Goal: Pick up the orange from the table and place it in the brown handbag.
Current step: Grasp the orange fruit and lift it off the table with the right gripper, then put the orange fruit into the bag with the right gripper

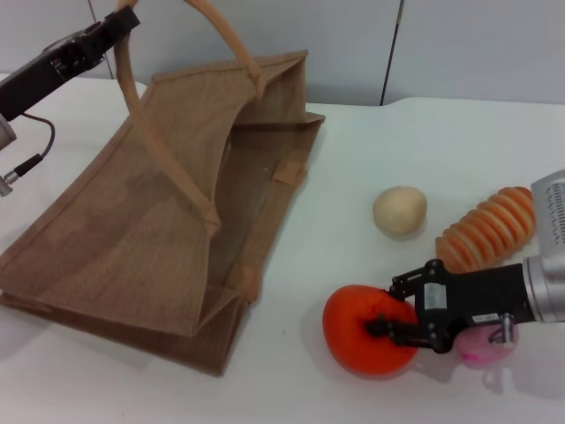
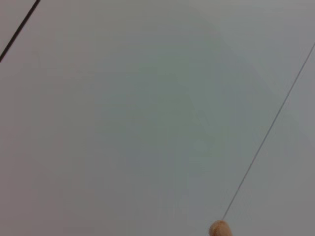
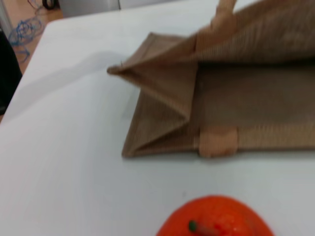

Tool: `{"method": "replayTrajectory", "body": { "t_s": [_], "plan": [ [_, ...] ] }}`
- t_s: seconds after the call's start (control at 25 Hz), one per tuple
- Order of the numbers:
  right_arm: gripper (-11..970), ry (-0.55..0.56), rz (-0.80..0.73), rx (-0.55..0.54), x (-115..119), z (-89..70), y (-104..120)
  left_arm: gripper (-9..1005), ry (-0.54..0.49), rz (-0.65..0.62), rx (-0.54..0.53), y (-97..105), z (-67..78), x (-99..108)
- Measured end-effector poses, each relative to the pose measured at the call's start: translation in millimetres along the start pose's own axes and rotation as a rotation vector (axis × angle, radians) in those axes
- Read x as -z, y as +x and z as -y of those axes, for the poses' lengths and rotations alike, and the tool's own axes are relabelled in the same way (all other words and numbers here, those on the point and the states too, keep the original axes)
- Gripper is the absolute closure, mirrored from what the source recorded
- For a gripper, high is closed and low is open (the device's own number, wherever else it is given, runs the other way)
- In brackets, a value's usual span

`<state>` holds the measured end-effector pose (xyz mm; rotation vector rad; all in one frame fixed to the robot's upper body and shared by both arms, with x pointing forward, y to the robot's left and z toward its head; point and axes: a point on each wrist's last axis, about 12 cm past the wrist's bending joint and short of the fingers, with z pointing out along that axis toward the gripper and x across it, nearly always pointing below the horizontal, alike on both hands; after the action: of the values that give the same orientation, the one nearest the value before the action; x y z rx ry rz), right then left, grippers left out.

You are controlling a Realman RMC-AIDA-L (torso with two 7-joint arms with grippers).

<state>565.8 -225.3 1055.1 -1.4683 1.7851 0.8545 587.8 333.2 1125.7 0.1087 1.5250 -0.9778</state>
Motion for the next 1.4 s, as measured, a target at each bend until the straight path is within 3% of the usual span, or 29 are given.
{"method": "replayTrajectory", "body": {
  "t_s": [0.6,0.92,1.16,1.4],
  "plan": [
    [679,0.087,0.190,0.063,14.0,9.4,-19.3,874,-0.002,-0.008,0.004,1.6,-0.3,-0.9],
    [734,0.134,0.264,0.080,13.9,17.6,-33.6,874,0.049,-0.026,0.005,1.6,6.7,-11.4],
    [765,0.132,0.308,0.112,4.9,26.1,-57.2,874,0.117,-0.044,0.000,2.1,16.5,-23.6],
    [814,0.128,0.262,0.151,-25.7,34.7,-82.5,875,0.191,-0.071,0.011,4.4,27.2,-38.1]
  ]
}}
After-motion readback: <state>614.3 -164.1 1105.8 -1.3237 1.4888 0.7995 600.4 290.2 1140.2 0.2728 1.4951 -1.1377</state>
